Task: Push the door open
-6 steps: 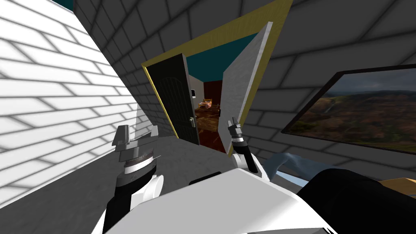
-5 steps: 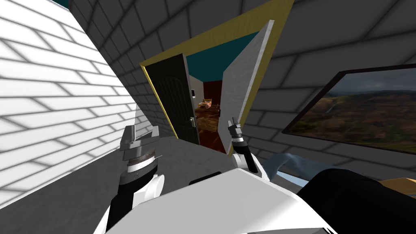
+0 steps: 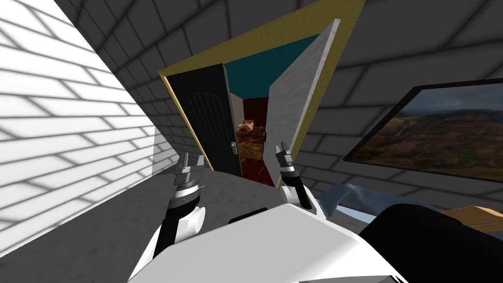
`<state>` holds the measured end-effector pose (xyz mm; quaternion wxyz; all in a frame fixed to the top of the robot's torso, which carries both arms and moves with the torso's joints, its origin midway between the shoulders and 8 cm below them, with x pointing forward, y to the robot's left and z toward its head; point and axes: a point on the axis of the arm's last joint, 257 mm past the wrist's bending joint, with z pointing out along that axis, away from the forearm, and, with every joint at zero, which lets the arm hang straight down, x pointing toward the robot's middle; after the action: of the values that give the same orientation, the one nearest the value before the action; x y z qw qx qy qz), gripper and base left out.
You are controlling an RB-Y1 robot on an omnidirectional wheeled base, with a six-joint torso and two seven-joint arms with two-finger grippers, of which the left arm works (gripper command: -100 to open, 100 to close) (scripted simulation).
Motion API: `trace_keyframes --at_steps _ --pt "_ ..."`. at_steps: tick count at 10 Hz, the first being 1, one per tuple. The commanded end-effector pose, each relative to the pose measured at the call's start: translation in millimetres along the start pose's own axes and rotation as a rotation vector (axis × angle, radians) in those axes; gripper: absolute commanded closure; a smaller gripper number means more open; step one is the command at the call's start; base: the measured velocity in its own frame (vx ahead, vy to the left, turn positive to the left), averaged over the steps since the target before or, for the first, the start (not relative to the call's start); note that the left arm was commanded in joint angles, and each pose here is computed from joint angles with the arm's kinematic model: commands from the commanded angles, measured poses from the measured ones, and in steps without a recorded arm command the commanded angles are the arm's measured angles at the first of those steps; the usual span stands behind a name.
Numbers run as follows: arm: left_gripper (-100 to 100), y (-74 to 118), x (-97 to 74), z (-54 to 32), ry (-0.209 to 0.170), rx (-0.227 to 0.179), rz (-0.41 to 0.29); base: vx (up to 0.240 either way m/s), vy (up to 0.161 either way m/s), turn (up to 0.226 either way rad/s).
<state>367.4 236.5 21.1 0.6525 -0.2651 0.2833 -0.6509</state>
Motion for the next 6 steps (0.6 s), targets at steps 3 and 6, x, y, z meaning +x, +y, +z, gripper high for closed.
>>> trace_keyframes --at_steps 3,6 --pt "-100 36.9 9.9 -5.2 0.020 -0.080 -0.022 0.083 0.082 -0.070" --pt "-100 71.5 19.3 -11.3 0.038 -0.154 -0.039 0.087 0.072 -0.084"
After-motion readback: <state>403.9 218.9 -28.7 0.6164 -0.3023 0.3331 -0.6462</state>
